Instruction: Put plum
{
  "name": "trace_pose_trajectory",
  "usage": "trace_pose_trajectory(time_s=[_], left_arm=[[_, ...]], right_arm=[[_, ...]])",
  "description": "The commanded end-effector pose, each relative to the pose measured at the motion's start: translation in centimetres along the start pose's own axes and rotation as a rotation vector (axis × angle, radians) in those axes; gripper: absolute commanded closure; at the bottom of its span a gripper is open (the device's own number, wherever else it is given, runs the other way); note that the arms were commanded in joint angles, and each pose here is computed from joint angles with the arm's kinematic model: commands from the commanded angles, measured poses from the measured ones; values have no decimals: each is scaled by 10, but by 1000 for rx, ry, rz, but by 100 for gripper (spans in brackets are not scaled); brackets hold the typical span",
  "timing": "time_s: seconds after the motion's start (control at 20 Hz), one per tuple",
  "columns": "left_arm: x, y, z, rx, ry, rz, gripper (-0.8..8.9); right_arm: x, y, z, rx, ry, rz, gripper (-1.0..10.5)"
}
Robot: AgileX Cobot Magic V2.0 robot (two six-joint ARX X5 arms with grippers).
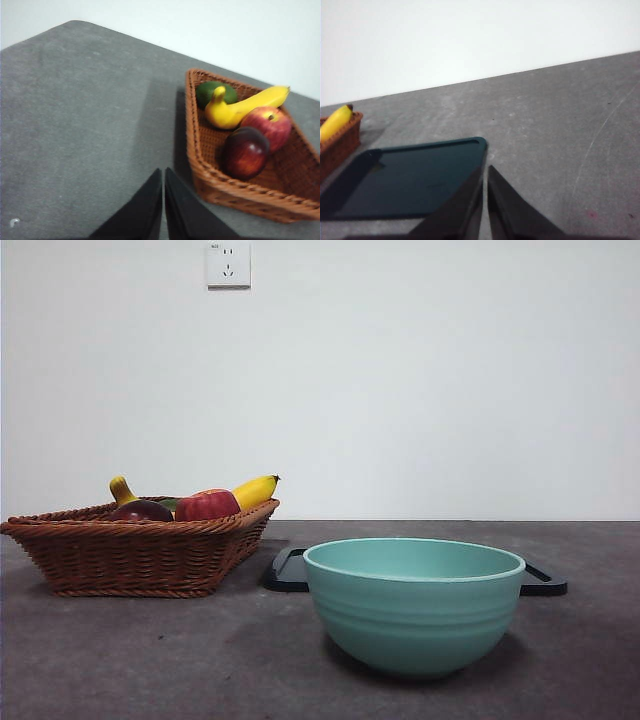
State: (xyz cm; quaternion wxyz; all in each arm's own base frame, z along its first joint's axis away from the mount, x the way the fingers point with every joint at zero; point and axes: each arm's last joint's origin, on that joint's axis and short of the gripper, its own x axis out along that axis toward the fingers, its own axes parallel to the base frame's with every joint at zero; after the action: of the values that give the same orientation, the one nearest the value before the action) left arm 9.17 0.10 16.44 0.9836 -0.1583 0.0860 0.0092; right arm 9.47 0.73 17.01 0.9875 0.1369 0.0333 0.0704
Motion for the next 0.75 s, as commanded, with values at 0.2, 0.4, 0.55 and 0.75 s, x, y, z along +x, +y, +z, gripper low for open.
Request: trace_pose_trajectory(time_s=[0.2,0.4,0.55,0.75], left_arm=[[-12,-11,29,-71,-18,-36,804],[-18,-19,49,-70,24,-86,804],[-23,-27,67,-49,85,-129,804],[-26,-38,91,20,189,-201,805]], right_arm=[[-12,11,36,35,-56,16,942],[-20,19,61,37,-21,7,942],[-25,26,80,18,39,14,942],[-26,36,106,-29,164,64,942]])
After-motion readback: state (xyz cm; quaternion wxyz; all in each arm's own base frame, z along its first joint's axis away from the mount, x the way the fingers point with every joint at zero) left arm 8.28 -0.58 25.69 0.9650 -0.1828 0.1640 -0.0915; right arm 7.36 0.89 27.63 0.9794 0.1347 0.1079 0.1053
